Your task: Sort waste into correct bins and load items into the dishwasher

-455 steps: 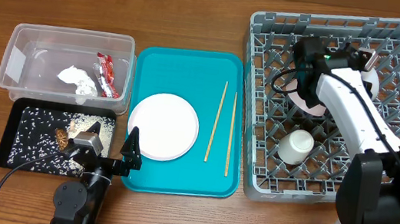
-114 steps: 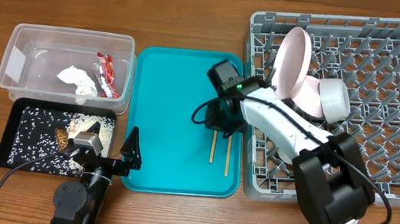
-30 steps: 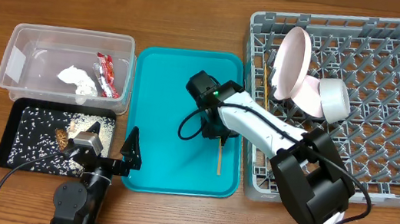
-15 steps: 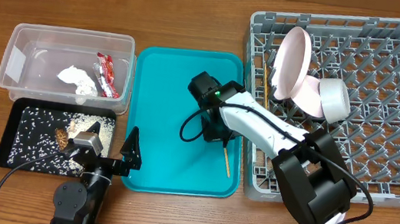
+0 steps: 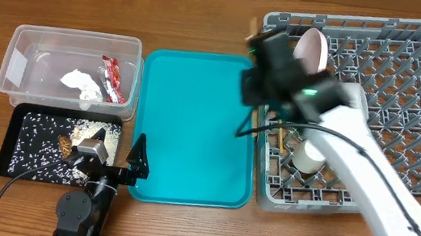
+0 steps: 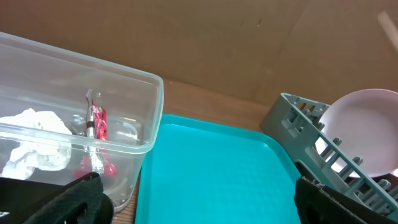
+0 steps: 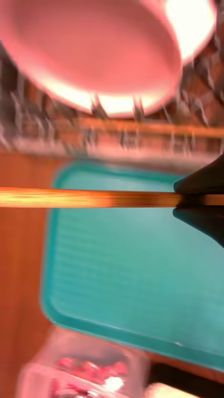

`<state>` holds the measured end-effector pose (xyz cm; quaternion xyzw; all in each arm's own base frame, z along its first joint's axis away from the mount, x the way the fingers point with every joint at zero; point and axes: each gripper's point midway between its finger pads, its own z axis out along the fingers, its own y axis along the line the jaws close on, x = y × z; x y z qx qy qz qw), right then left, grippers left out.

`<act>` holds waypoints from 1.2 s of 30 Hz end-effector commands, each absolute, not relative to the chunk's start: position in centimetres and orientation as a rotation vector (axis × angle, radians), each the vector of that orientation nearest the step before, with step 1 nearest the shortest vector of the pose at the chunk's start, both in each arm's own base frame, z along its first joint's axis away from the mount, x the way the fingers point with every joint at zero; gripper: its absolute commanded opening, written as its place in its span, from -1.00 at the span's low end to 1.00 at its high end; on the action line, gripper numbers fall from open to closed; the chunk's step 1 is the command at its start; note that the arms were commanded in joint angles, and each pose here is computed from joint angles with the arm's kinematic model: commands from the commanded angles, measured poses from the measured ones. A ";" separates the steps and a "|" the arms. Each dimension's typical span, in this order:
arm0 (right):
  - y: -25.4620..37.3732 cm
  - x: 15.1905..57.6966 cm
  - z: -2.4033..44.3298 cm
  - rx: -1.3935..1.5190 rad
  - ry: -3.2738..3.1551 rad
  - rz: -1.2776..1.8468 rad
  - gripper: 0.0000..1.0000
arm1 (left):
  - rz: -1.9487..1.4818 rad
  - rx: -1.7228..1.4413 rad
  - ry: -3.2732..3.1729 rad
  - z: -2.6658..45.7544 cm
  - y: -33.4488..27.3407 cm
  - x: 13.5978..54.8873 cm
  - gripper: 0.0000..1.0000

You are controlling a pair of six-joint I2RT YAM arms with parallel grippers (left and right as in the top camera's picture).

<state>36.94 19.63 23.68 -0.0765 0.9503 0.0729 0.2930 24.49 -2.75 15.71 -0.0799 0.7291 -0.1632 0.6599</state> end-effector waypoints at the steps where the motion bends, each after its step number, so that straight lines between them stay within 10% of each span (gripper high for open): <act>1: 16.2 38.8 21.5 -0.173 2.571 0.097 -0.92 | -0.372 -0.204 1.645 15.7 -2.5 24.5 1.00; 14: 15.8 39.1 12.8 -0.196 2.780 0.044 -0.88 | -0.372 -0.204 1.645 15.7 -2.5 24.5 1.00; 18: 15.4 38.6 13.0 -0.145 2.795 0.017 -0.03 | -0.372 -0.204 1.645 15.7 -2.5 24.5 1.00; 33: 21.1 31.1 27.1 -0.364 2.472 0.354 0.36 | -0.372 -0.204 1.645 15.7 -2.5 24.5 1.00; 35: 21.9 29.1 29.5 -0.416 2.401 0.410 0.58 | -0.372 -0.204 1.645 15.7 -2.5 24.5 1.00; 36: 22.2 28.3 30.4 -0.433 2.377 0.430 1.00 | -0.372 -0.205 1.645 15.7 -2.5 24.5 1.00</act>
